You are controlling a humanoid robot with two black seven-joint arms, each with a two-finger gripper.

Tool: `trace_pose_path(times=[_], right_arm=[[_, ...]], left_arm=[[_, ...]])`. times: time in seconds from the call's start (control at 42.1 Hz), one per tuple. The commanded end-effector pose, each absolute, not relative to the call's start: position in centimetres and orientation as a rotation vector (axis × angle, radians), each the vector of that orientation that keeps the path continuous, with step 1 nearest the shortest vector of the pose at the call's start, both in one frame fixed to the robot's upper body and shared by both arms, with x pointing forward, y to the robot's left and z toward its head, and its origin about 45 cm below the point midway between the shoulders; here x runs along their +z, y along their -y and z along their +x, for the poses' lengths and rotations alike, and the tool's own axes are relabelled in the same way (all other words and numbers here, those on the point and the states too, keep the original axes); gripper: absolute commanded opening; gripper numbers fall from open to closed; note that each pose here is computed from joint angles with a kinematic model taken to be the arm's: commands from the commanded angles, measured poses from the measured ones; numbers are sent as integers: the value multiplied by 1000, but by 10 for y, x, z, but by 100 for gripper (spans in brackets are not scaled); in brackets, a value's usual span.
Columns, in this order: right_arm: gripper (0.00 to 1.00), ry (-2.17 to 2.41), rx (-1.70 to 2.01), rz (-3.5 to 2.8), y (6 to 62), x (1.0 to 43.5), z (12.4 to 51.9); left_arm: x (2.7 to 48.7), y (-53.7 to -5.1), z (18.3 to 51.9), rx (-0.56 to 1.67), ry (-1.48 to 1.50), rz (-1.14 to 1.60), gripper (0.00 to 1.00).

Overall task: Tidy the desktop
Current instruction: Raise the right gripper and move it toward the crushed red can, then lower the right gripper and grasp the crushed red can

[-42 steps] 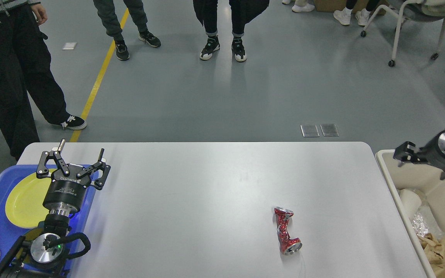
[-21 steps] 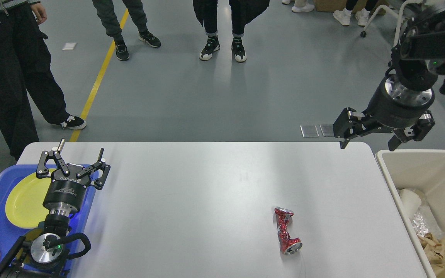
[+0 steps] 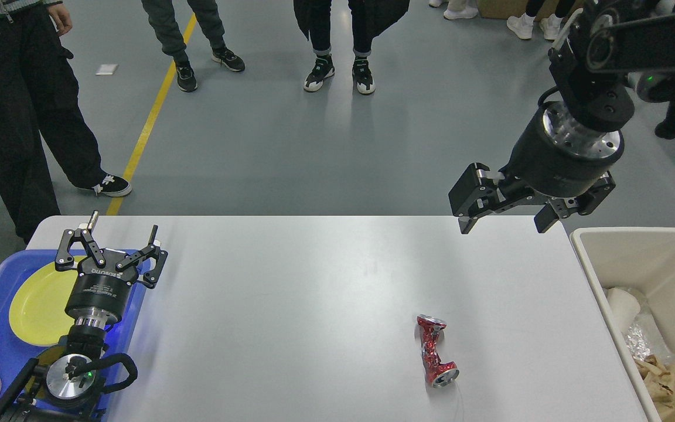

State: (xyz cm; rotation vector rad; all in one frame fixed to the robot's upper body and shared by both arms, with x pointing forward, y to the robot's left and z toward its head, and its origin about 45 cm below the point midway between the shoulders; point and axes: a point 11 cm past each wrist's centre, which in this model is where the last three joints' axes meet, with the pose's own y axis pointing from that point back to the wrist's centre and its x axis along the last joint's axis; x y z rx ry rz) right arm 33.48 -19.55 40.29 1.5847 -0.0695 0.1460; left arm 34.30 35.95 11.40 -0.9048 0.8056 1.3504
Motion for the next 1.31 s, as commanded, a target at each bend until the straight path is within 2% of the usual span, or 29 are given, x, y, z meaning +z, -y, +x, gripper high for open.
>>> trace_pose_path(times=[0.0, 0.665, 0.808, 1.283], right_arm=[[100, 72, 138, 1586, 198, 399, 336], [100, 71, 123, 1598, 198, 378, 339], [100, 57, 108, 1593, 198, 361, 339], [100, 74, 145, 1564, 193, 185, 325]], left_arm=[[114, -360, 343, 1350, -806, -905, 96], [114, -360, 343, 1350, -806, -905, 96], [114, -359, 343, 1350, -806, -904, 96], [114, -359, 343, 1350, -806, -904, 96]])
